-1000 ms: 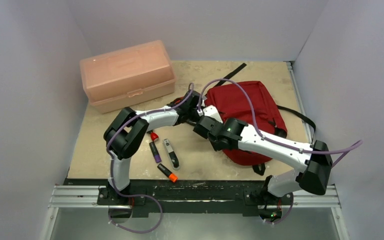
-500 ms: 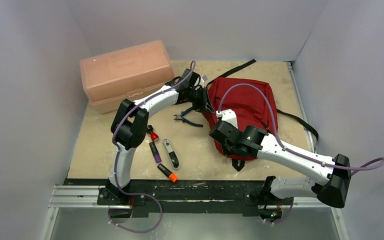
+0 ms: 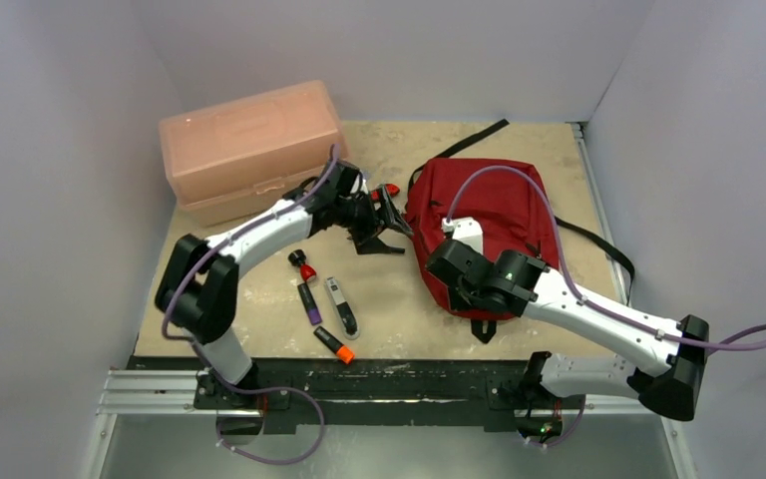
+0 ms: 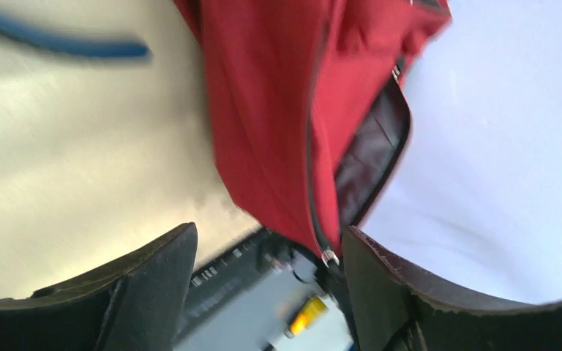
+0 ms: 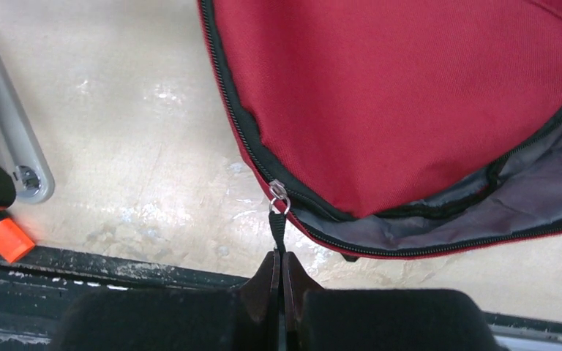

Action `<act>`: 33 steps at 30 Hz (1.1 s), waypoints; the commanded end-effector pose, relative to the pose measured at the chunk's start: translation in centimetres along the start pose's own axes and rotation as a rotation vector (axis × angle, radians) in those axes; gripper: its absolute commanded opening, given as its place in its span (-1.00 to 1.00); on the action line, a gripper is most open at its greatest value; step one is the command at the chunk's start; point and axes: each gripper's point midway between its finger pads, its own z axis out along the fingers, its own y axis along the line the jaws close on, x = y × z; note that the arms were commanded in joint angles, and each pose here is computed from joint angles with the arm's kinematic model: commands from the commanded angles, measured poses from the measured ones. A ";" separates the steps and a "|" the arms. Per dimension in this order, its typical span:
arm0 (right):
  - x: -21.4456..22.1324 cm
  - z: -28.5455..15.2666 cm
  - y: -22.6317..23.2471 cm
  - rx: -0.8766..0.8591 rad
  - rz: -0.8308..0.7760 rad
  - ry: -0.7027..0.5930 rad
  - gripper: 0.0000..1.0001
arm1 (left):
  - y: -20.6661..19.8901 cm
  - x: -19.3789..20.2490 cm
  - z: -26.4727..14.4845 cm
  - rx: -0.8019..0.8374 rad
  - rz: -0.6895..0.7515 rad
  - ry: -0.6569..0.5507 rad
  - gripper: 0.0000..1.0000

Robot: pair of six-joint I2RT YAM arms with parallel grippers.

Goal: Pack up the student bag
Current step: Zip the student bag at the center of the board.

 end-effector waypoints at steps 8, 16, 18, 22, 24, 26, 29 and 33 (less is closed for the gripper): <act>-3.4 -2.1 0.3 -0.052 -0.248 -0.072 -1.00 | -9.2 8.0 2.7 0.240 -0.173 0.076 0.48; 0.0 -0.3 -2.9 0.183 -0.078 0.106 -1.00 | -7.3 6.6 5.4 0.185 -0.162 0.011 -0.48; 0.2 -0.6 -4.8 0.252 -0.101 0.100 -1.00 | -6.6 6.4 5.6 0.173 -0.153 0.018 -0.85; 1.0 -0.5 -8.3 0.343 0.206 0.087 -1.00 | -4.1 6.0 5.3 0.130 -0.120 0.011 -1.00; 1.5 -0.5 -11.1 0.393 0.342 0.069 -1.00 | -3.4 5.7 4.8 0.129 -0.087 0.008 -1.00; 1.7 -1.0 -13.6 0.435 0.466 0.020 -1.00 | -2.9 5.8 4.3 0.122 -0.045 0.016 -1.00; 0.7 -1.3 -15.2 0.430 0.611 -0.049 -1.00 | -2.4 6.1 3.8 0.123 -0.008 0.044 -1.00; 0.6 0.2 -17.4 0.464 0.706 -0.024 -1.00 | -1.4 6.3 3.0 0.126 0.030 0.062 -1.00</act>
